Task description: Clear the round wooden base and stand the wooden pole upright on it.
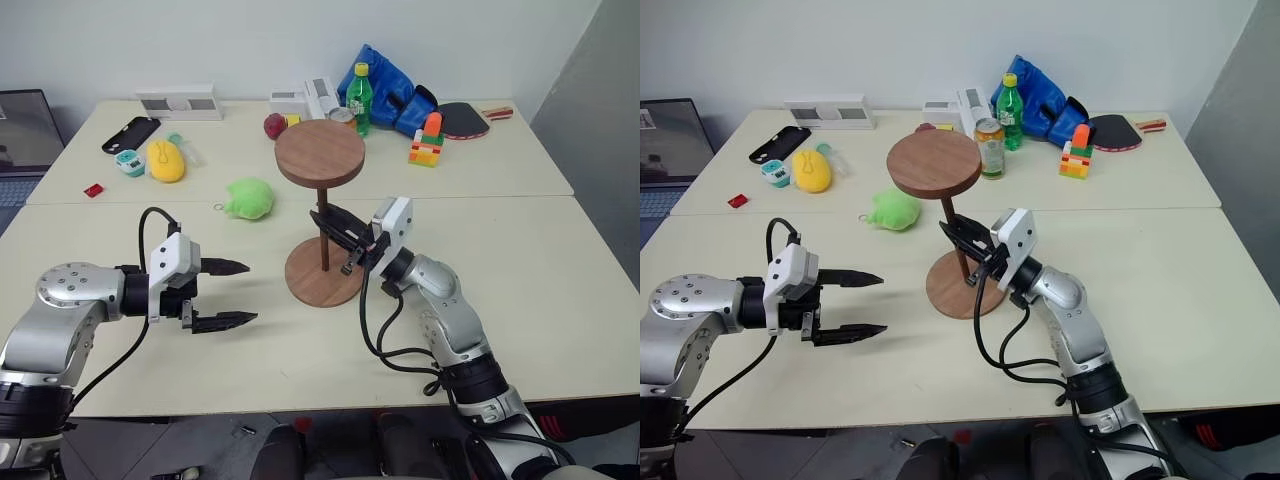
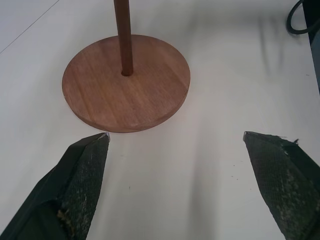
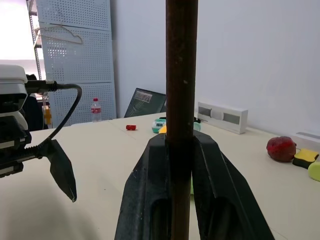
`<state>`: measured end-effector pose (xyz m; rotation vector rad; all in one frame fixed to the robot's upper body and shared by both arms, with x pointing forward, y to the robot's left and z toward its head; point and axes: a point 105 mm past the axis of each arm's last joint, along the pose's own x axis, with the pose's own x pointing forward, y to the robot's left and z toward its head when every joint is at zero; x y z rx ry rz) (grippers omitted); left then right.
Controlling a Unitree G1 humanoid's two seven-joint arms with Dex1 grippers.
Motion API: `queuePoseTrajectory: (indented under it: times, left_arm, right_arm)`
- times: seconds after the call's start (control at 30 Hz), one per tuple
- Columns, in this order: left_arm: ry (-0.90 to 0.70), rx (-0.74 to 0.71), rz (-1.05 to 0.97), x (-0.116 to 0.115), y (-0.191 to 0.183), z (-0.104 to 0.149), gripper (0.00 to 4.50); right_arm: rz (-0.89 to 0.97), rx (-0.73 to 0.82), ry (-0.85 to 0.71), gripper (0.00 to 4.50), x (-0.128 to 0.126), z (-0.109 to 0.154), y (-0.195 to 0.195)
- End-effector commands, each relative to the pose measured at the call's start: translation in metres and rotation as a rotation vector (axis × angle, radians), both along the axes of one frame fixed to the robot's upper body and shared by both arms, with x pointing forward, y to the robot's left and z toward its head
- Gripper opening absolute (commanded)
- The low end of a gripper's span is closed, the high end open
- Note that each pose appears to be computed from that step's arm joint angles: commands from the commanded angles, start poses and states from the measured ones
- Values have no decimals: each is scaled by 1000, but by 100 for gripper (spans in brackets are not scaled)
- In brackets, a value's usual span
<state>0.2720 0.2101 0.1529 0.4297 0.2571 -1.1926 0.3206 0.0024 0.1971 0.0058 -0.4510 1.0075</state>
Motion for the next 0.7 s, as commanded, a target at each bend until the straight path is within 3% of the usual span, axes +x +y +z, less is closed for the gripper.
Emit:
queuePoseTrajectory:
  times: [0.03,0.7]
  left_arm:
    - [-44,14,-19,-1,-2,12,450]
    - [-45,3,-19,0,-11,16,450]
  right_arm:
    - [3,7,-29,23,-1,6,3]
    - [14,-52,-16,23,-2,-5,9]
